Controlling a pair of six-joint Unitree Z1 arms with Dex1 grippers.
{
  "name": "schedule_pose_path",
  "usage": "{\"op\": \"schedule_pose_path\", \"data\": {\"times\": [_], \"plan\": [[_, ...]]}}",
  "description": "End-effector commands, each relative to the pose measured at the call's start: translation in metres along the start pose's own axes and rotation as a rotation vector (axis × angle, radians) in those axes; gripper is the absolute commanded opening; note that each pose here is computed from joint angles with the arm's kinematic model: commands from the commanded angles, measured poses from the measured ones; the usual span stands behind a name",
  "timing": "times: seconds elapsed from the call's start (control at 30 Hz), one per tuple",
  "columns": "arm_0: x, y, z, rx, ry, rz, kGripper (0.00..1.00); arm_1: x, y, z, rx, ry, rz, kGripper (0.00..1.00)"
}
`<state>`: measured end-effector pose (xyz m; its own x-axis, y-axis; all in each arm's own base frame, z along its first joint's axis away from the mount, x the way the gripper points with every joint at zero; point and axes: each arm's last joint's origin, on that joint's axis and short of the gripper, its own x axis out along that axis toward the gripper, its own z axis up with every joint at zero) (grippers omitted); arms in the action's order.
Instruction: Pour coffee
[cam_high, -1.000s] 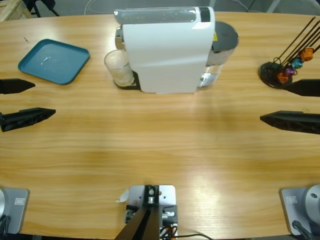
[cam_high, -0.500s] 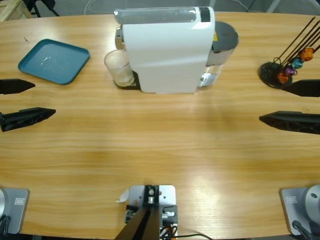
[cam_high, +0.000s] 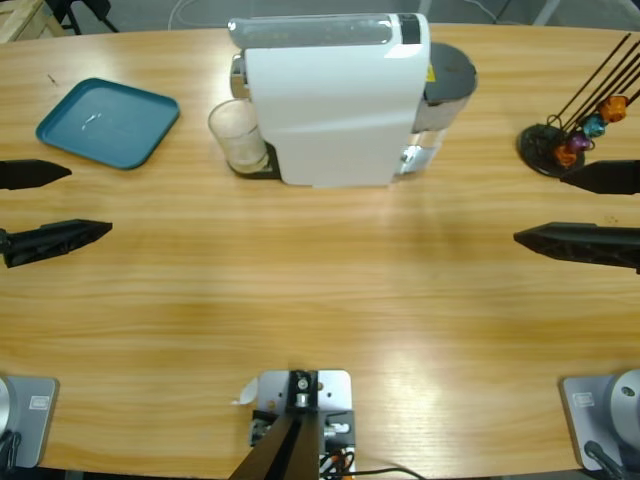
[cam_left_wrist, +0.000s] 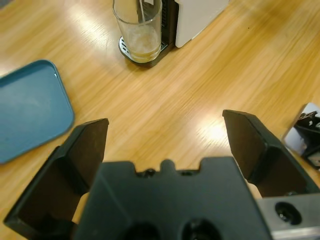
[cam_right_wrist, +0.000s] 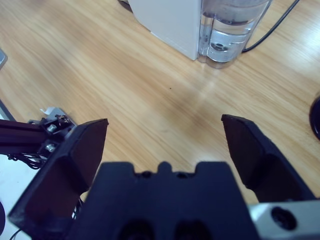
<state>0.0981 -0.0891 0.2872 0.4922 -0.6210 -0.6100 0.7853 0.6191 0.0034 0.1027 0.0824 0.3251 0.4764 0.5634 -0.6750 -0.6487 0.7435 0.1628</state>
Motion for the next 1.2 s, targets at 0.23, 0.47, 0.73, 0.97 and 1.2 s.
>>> {"op": "schedule_pose_path", "data": {"times": [0.23, 0.47, 0.73, 0.97, 1.2], "plan": [[0.051, 0.052, 0.012, 0.083, -0.037, -0.087, 1.0, 0.002, -0.002, 0.008, 0.025, 0.123, -0.015, 1.0], [0.095, 0.078, 0.022, 0.181, 0.011, -0.165, 1.0, 0.012, -0.003, 0.023, 0.019, 0.163, -0.004, 1.0], [0.12, 0.098, 0.033, 0.213, -0.006, -0.188, 1.0, 0.016, -0.003, 0.021, 0.026, 0.205, 0.008, 1.0], [0.148, 0.098, 0.029, 0.219, 0.014, -0.239, 1.0, 0.024, -0.004, 0.021, 0.033, 0.229, 0.024, 1.0], [0.17, 0.106, 0.04, 0.259, -0.07, -0.248, 1.0, 0.032, -0.004, 0.021, 0.042, 0.261, 0.041, 1.0]]}}
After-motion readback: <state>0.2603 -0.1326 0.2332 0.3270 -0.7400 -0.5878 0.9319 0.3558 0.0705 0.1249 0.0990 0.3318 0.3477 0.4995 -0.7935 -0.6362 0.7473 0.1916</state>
